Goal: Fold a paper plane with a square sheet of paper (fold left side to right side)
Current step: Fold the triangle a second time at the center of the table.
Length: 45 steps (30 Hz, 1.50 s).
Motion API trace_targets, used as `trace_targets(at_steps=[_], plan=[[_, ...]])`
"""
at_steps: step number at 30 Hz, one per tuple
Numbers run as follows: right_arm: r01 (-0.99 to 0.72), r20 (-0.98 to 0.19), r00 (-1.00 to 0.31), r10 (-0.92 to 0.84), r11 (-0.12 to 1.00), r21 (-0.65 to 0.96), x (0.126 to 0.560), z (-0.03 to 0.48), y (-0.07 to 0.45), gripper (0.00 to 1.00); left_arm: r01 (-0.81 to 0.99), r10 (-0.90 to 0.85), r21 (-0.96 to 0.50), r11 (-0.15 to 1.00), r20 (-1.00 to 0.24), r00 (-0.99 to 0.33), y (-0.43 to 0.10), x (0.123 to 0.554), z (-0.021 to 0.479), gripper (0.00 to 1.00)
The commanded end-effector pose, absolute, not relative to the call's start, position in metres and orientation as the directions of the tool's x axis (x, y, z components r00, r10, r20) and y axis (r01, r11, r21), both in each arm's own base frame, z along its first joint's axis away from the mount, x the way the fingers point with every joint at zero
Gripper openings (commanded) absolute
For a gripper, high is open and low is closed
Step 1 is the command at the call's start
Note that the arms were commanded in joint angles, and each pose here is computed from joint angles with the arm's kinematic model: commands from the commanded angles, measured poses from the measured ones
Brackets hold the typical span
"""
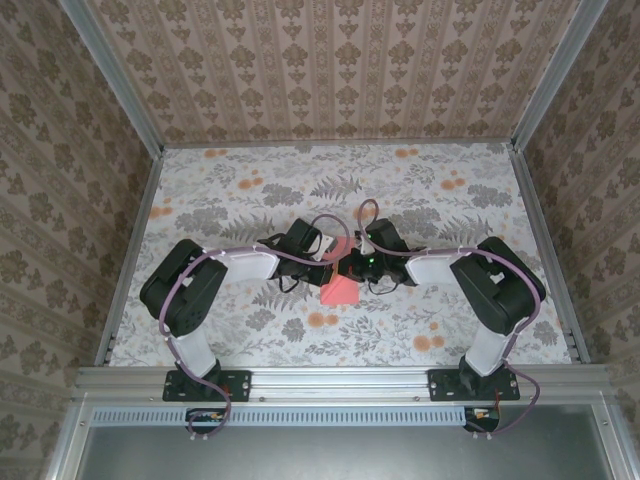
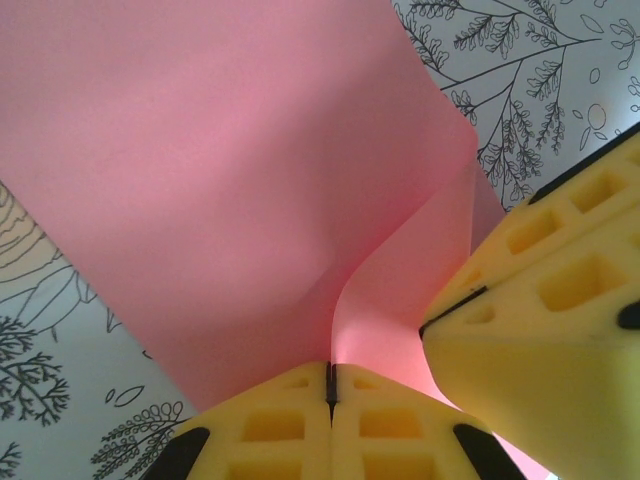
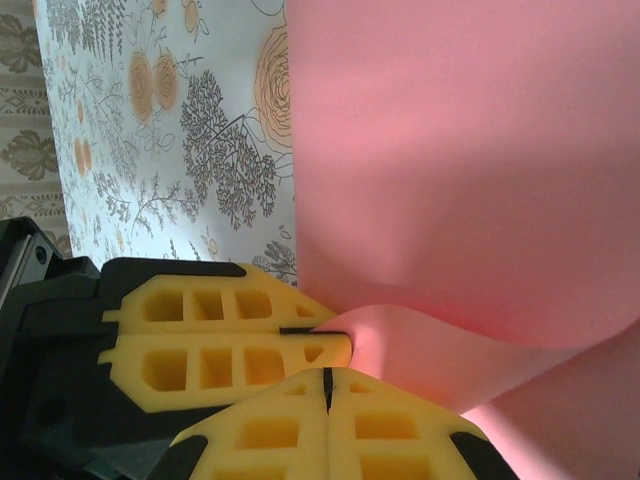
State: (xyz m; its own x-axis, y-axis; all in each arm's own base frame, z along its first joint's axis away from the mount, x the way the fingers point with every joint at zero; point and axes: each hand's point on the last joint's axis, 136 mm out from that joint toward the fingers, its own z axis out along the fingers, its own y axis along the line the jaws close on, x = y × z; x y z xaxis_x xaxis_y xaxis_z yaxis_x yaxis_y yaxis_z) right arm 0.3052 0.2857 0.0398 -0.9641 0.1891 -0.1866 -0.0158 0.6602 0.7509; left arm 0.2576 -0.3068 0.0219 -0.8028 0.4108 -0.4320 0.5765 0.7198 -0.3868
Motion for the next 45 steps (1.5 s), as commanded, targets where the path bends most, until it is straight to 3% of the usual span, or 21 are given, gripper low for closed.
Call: trace_targets(at_steps=[1,27,38,45], plan=[[-0.029,-0.192,-0.967,0.167,0.678,0.735,0.307,0.035,0.287,0.00,0.580,0.448,-0.361,0.731,-0.387,-0.806,-0.301,0.251,0.008,0.01],[0.013,-0.146,-0.982,0.122,0.809,0.588,0.288,-0.004,0.258,0.00,0.585,0.452,-0.357,0.728,-0.391,-0.802,-0.304,0.253,0.012,0.02],[0.039,-0.124,-0.984,0.128,0.832,0.554,0.281,-0.013,0.249,0.00,0.579,0.406,-0.312,0.753,-0.471,-0.783,-0.291,0.266,0.063,0.24],[0.037,-0.126,-0.984,0.127,0.832,0.554,0.283,-0.012,0.250,0.00,0.554,0.347,-0.460,0.695,-0.460,-0.817,-0.289,0.236,0.083,0.24]])
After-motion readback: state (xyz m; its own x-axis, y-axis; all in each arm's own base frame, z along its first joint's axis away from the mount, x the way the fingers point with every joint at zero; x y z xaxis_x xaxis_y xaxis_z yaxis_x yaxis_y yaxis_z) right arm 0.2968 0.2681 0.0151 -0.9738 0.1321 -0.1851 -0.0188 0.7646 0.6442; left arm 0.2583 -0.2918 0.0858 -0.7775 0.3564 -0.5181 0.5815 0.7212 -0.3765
